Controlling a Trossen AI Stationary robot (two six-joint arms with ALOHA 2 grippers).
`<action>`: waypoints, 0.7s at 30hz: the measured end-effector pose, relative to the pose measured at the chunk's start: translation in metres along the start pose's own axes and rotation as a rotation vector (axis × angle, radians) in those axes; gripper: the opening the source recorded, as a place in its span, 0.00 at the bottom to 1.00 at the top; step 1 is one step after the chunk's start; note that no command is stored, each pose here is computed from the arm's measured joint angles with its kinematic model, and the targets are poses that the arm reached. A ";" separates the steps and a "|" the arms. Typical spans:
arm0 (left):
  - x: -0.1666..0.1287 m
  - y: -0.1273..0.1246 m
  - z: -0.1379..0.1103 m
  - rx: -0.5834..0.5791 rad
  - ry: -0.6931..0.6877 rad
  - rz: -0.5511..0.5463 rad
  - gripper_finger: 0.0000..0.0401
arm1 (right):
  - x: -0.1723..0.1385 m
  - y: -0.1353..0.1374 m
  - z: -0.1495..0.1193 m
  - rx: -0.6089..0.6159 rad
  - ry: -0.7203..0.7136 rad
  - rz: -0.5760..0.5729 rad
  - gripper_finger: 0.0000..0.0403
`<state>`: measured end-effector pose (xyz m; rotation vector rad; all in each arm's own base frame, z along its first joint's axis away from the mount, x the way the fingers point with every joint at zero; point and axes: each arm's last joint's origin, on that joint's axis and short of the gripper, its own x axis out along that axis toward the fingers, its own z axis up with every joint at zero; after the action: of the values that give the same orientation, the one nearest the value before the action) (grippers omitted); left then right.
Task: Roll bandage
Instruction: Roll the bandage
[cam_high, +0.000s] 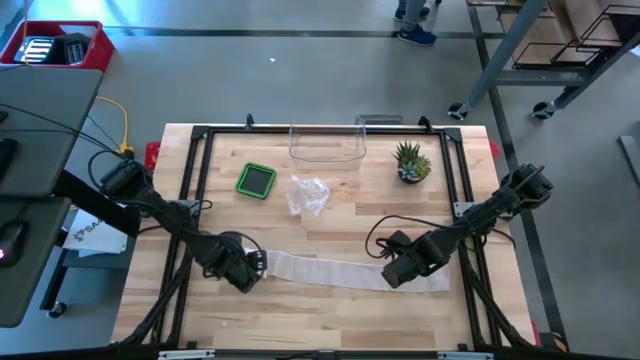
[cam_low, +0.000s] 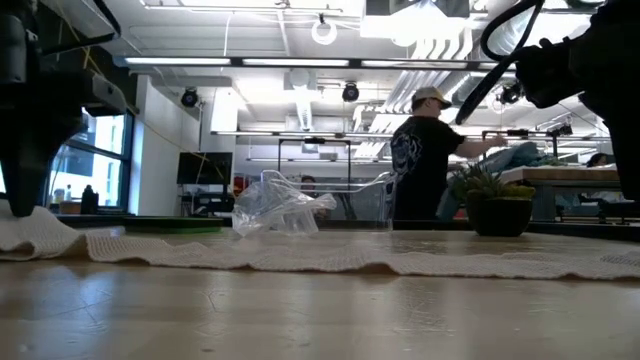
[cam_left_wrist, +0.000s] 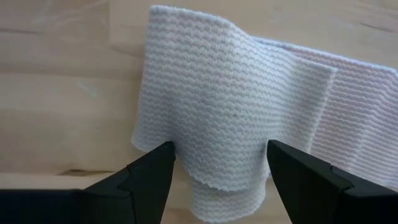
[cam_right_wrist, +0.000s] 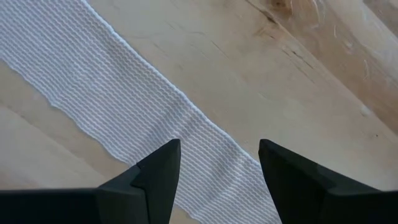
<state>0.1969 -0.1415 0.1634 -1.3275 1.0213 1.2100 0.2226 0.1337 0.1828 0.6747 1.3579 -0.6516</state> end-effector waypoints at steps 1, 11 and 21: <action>0.000 0.000 0.001 0.004 -0.001 0.002 0.63 | 0.000 0.000 0.000 0.000 0.000 0.002 0.53; 0.005 -0.004 0.002 0.013 -0.006 0.015 0.61 | 0.000 0.001 0.000 0.001 -0.007 0.013 0.53; 0.021 -0.009 -0.009 0.033 0.048 0.030 0.46 | 0.000 0.002 0.001 0.006 -0.017 0.015 0.53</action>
<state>0.2100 -0.1484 0.1433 -1.3257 1.0944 1.1832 0.2242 0.1342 0.1830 0.6820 1.3346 -0.6486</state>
